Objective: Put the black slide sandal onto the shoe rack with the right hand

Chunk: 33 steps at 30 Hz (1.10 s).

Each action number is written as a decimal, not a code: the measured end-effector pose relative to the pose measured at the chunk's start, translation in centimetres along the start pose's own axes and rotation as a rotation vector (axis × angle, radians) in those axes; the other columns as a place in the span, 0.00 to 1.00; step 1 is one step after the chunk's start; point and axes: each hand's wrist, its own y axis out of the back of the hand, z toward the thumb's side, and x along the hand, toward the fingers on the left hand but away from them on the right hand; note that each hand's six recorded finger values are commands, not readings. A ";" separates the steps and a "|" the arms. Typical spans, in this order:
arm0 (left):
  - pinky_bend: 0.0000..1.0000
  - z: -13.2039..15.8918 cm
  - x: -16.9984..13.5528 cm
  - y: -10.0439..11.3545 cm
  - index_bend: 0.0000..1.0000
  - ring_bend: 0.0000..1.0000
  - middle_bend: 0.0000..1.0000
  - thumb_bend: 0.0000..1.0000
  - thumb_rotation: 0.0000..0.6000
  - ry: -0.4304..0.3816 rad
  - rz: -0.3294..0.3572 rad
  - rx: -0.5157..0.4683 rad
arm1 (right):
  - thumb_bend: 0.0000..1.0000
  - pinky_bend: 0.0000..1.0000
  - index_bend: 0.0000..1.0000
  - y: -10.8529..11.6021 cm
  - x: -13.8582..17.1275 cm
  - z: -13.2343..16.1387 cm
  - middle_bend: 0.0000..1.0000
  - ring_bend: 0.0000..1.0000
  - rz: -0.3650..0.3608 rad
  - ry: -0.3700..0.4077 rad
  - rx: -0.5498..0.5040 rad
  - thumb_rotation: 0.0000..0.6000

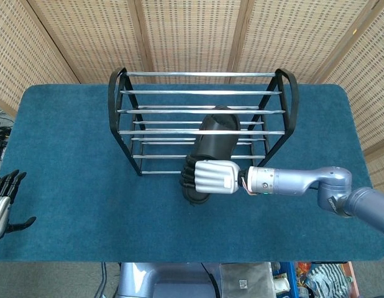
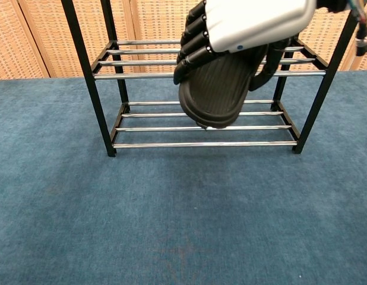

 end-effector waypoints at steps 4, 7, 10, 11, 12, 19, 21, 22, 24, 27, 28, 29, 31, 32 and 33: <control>0.00 0.0 0.0 0.0 0.00 0.00 0.00 0.19 1.00 -0.001 -0.003 -0.002 | 1.00 0.45 0.52 -0.1 -0.7 -0.6 0.42 0.31 0.008 -0.013 -0.003 1.00; 0.00 -0.1 0.1 0.0 0.00 0.00 0.00 0.19 1.00 -0.002 -0.005 -0.005 | 1.00 0.45 0.52 -0.3 -1.3 -0.9 0.41 0.28 0.023 -0.028 -0.011 1.00; 0.00 -0.1 0.1 0.0 0.00 0.00 0.00 0.19 1.00 -0.003 -0.007 -0.008 | 1.00 0.45 0.52 -0.7 -1.9 -1.4 0.40 0.27 0.038 -0.045 -0.008 1.00; 0.00 -0.2 0.1 0.0 0.00 0.00 0.00 0.19 1.00 -0.003 -0.007 -0.009 | 1.00 0.45 0.52 -0.8 -2.1 -1.5 0.40 0.26 0.042 -0.049 -0.006 1.00; 0.00 -0.2 0.1 0.0 0.00 0.00 0.00 0.19 1.00 -0.003 -0.007 -0.010 | 1.00 0.45 0.52 -0.8 -2.2 -1.7 0.39 0.26 0.045 -0.055 -0.003 1.00; 0.00 -0.2 0.1 0.0 0.00 0.00 0.00 0.19 1.00 -0.009 -0.009 -0.014 | 1.00 0.44 0.49 -1.9 -2.8 -2.7 0.35 0.21 0.098 -0.104 0.000 1.00; 0.00 -0.3 0.1 0.0 0.00 0.00 0.00 0.19 1.00 -0.009 -0.010 -0.015 | 1.00 0.43 0.47 -2.3 -2.9 -3.1 0.32 0.20 0.115 -0.124 0.003 1.00; 0.00 -0.3 0.1 0.0 0.00 0.00 0.00 0.19 1.00 -0.009 -0.010 -0.015 | 1.00 0.43 0.47 -2.4 -2.9 -3.3 0.31 0.19 0.123 -0.132 0.004 1.00; 0.00 -0.3 0.1 0.0 0.00 0.00 0.00 0.19 1.00 -0.009 -0.012 -0.015 | 1.00 0.43 0.47 -2.6 -2.9 -3.7 0.31 0.19 0.137 -0.148 0.003 1.00; 0.00 -0.3 0.2 -0.1 0.00 0.00 0.00 0.19 1.00 -0.009 -0.015 -0.015 | 1.00 0.38 0.40 -2.7 -2.8 -4.0 0.26 0.16 0.149 -0.160 0.016 1.00; 0.00 -0.3 0.2 -0.1 0.00 0.00 0.00 0.19 1.00 -0.009 -0.016 -0.015 | 1.00 0.34 0.32 -2.7 -2.7 -4.1 0.21 0.13 0.152 -0.162 0.020 1.00; 0.00 -0.3 0.2 -0.1 0.00 0.00 0.00 0.19 1.00 -0.009 -0.017 -0.015 | 0.98 0.30 0.27 -2.7 -2.7 -4.1 0.16 0.10 0.156 -0.163 0.024 1.00; 0.00 -0.3 0.3 -0.1 0.00 0.00 0.00 0.19 1.00 -0.010 -0.017 -0.014 | 0.81 0.15 0.12 -2.7 -2.5 -4.1 0.04 0.02 0.164 -0.161 0.037 1.00; 0.00 -0.3 0.2 -0.1 0.00 0.00 0.00 0.19 1.00 -0.010 -0.017 -0.014 | 0.73 0.10 0.09 -2.7 -2.5 -4.1 0.01 0.01 0.165 -0.160 0.045 1.00; 0.00 -0.3 0.2 -0.1 0.00 0.00 0.00 0.19 1.00 -0.010 -0.017 -0.014 | 0.65 0.05 0.07 -2.7 -2.4 -4.1 0.00 0.00 0.164 -0.160 0.058 1.00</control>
